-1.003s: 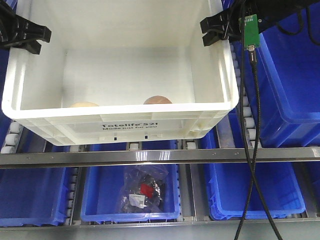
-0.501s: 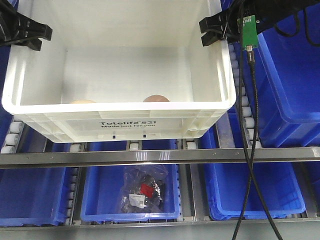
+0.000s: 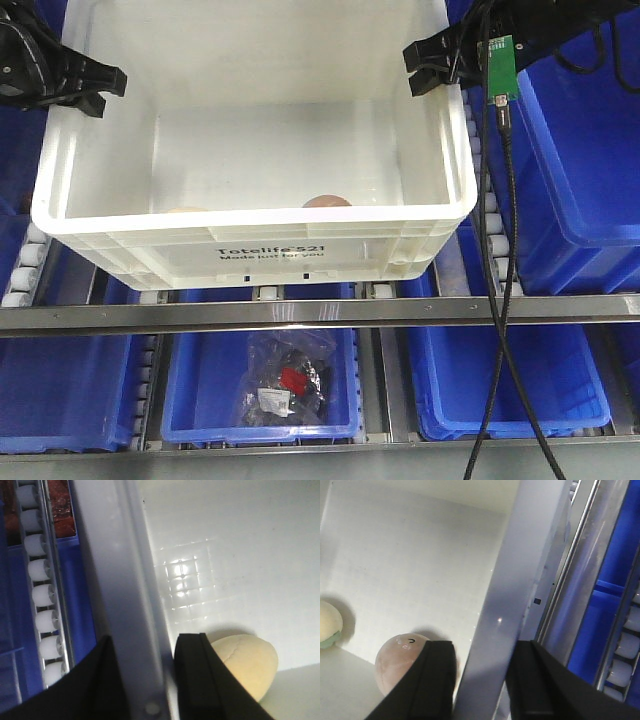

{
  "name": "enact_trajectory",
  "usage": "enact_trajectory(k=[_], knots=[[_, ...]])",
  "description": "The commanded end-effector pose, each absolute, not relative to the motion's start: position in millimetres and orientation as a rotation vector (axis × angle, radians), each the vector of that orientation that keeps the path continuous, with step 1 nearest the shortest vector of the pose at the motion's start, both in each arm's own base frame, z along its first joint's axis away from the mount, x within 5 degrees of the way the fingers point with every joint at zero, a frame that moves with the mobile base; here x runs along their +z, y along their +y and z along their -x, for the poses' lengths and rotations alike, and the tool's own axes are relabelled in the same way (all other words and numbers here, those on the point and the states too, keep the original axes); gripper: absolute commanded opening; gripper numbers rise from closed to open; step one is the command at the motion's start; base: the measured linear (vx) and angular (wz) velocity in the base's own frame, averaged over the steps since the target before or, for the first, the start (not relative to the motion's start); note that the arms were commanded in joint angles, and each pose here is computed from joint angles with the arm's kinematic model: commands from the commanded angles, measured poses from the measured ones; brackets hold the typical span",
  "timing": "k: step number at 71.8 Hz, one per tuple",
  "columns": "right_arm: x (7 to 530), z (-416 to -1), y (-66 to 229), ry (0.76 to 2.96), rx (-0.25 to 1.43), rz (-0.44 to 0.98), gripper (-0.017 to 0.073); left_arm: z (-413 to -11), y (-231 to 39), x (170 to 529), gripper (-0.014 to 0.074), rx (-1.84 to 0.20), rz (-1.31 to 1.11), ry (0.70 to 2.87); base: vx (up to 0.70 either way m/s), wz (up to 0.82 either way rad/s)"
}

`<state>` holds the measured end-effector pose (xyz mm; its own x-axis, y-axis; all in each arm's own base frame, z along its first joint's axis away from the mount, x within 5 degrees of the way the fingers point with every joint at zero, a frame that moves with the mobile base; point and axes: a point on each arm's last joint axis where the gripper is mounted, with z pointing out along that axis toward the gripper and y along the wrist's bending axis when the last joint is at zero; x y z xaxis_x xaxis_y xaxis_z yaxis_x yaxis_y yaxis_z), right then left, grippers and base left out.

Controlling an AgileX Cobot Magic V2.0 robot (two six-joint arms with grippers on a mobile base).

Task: Place moving items into box and shelve
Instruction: 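Push the tote farther onto the roller shelf with both grippers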

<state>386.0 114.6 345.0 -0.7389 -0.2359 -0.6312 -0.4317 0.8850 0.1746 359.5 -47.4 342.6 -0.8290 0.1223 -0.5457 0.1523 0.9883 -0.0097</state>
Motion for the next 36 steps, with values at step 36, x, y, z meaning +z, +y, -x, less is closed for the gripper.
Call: enact_trajectory(k=[36], knots=[[378.3,-381.1,140.4,2.238,0.631,0.447,-0.0003,-365.2,-70.0,368.5,-0.0001,-0.256,-0.181,2.358,0.00,0.00]])
